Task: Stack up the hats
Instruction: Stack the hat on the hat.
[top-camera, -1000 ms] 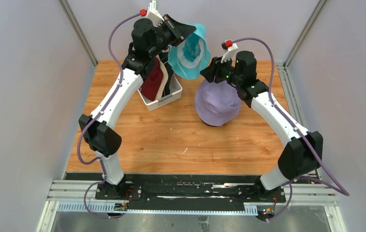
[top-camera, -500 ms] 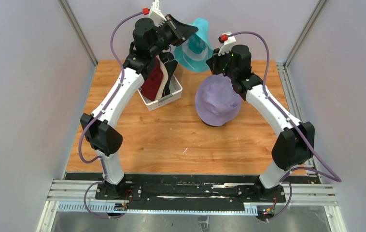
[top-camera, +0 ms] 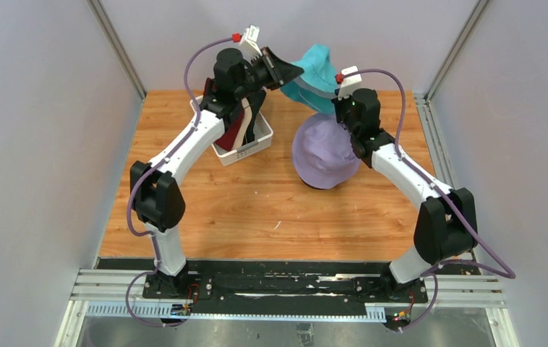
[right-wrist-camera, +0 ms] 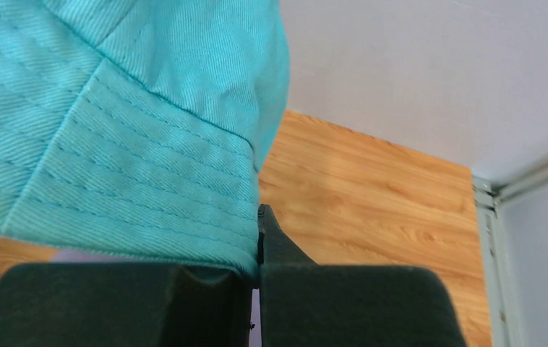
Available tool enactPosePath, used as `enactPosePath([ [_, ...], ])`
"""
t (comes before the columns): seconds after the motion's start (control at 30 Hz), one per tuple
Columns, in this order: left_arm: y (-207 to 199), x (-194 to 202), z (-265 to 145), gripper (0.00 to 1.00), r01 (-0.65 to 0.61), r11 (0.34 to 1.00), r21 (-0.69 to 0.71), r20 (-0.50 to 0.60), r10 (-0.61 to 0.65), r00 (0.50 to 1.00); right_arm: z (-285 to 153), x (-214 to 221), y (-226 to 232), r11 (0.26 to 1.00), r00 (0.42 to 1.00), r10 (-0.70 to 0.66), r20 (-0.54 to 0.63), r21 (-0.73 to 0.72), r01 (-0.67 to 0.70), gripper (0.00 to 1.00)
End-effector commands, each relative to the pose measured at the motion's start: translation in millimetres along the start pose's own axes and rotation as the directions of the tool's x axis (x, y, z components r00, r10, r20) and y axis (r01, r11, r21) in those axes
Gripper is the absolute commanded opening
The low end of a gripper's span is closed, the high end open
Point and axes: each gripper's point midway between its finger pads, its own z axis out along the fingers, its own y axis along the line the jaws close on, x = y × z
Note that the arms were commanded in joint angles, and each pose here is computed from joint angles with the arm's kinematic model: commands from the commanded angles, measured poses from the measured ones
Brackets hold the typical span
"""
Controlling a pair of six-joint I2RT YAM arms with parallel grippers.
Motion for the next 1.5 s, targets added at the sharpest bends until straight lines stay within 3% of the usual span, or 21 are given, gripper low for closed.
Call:
enactPosePath([
  [0.0,-22,9,0,0.0,-0.035,0.993,0.117,0.008,0.035,0.999,-19,-16,-46,0.986,0.996,-0.032,0.088,0.163,0.017,0.01],
  [0.3,-38,48,13,0.0,-0.038,0.985,0.167,-0.04,0.046,0.998,-50,-12,-69,0.973,0.994,-0.055,0.094,0.23,0.032,0.01],
  [0.6,-30,84,13,0.0,-0.025,0.981,0.19,-0.072,0.039,0.997,-89,-6,-79,0.963,0.993,-0.046,0.112,0.268,0.014,0.0],
  [0.8,-18,106,-1,0.0,0.007,0.98,0.199,-0.081,0.009,0.997,-109,12,-63,0.978,0.996,0.0,0.094,0.209,-0.019,0.01],
  [1.47,-12,141,-61,0.0,0.029,0.98,0.195,-0.072,-0.015,0.997,-164,39,6,0.998,0.999,-0.044,0.012,0.042,0.043,0.02],
])
